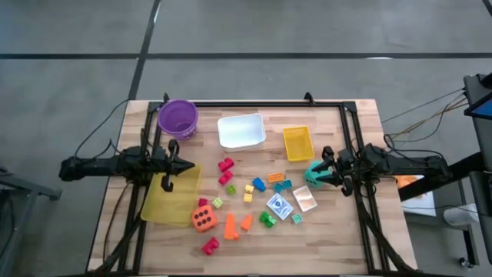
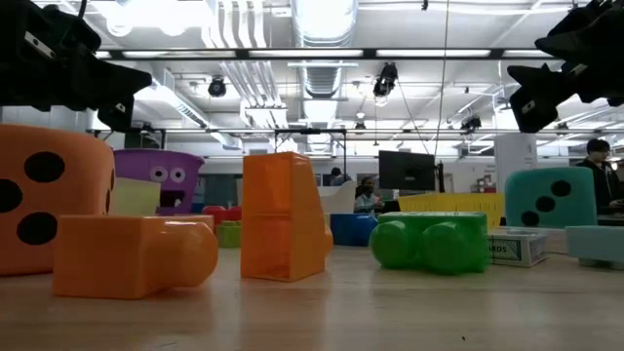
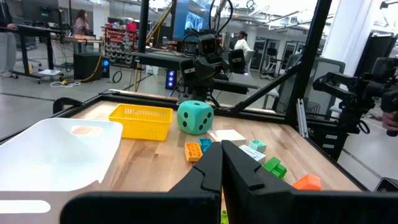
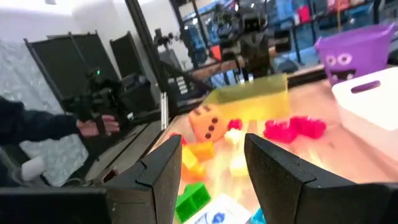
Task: Pick & Place Toys
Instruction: Put the yellow game piece into the light yellow bin
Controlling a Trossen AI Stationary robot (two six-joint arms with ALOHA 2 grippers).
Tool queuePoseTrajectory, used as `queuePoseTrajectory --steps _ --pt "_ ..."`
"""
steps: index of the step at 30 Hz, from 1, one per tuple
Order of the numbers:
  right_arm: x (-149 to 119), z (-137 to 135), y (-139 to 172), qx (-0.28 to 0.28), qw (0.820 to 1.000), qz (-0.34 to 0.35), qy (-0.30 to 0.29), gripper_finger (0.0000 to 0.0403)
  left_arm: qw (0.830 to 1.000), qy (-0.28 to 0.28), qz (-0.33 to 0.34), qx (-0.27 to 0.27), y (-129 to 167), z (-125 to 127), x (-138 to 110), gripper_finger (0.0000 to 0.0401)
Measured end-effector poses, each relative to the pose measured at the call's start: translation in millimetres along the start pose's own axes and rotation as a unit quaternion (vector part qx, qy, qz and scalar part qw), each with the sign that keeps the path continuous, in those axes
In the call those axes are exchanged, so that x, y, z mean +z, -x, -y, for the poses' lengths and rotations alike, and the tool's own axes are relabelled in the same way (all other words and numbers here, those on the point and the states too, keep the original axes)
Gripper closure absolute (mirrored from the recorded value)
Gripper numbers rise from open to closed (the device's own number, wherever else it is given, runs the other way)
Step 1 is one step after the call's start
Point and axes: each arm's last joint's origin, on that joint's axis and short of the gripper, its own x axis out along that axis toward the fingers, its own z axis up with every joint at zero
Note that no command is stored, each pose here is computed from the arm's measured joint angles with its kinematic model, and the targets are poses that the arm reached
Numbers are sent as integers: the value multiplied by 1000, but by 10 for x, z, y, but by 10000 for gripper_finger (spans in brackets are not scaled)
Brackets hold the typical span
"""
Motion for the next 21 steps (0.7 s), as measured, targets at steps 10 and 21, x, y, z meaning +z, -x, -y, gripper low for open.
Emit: queuePoseTrajectory --steps 10,21 --pt "191 -68 22 22 994 103 -10 231 999 26 43 -1 4 8 82 401" --pt "191 -70 21 24 994 102 6 231 990 130 46 -4 4 6 85 401"
